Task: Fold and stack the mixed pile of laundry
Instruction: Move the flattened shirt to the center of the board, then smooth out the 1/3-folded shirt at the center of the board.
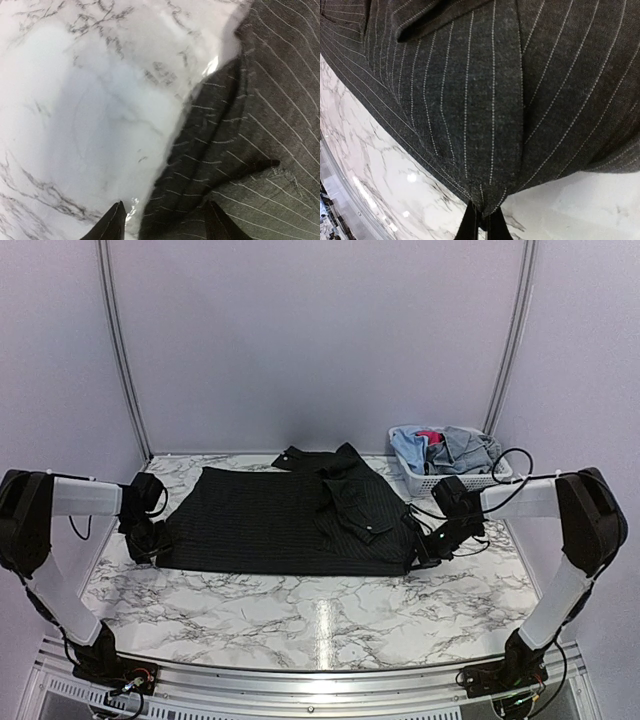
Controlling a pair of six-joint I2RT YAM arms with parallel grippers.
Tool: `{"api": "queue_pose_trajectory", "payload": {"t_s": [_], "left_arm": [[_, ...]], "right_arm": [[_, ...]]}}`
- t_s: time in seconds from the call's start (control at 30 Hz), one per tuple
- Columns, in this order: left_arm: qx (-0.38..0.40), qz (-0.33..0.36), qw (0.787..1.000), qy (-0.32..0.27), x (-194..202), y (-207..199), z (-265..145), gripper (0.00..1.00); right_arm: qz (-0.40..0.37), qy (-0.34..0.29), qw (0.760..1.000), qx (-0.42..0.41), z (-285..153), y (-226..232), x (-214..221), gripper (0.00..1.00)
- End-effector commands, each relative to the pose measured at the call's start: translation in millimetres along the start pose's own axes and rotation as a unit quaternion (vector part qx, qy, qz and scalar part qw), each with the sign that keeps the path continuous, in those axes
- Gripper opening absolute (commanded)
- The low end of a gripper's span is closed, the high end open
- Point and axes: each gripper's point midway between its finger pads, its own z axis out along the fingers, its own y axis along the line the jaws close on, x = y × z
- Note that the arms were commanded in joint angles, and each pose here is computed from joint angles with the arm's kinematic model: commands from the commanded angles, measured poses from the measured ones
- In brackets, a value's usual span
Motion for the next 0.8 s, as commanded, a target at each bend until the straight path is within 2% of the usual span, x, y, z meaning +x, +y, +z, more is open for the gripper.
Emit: {"api": "queue_pose_trajectory", "payload": {"t_s": [0.0,0.1,0.17,0.2,0.27,0.37,0.53,0.67,0.77], "left_arm": [[-0.012,-0.012,0.999,0.051,38,26,-11,0.56],[0.012,-0.006,0.999,0.034,36,22,-34,0.58],[0.030,0.009,0.999,0.018,28,16,-54,0.64],[0.040,0.021,0.999,0.011,23,11,-63,0.67],[0.064,0.041,0.997,-0.005,13,-2,-79,0.72],[0.109,0.080,0.991,0.001,10,-34,-91,0.75],[0.130,0.151,0.980,0.003,11,-80,-87,0.75],[0.148,0.139,0.979,0.032,18,-100,-63,0.74],[0.139,0.119,0.982,0.053,30,-95,-40,0.71]], "right_arm": [[0.033,0.047,0.998,0.002,-4,1,42,0.00],[0.045,0.055,0.997,0.001,-11,4,60,0.00],[0.050,0.053,0.997,0.012,-16,4,65,0.00],[0.052,0.043,0.998,0.017,-20,3,61,0.03],[0.057,0.031,0.998,0.025,-29,2,48,0.32],[0.055,0.002,0.997,0.047,-46,0,21,0.48],[0.034,-0.057,0.997,0.048,-64,10,-23,0.50],[0.015,-0.066,0.998,-0.015,-47,41,-40,0.47],[0.002,-0.050,0.998,-0.037,-23,58,-39,0.43]]}}
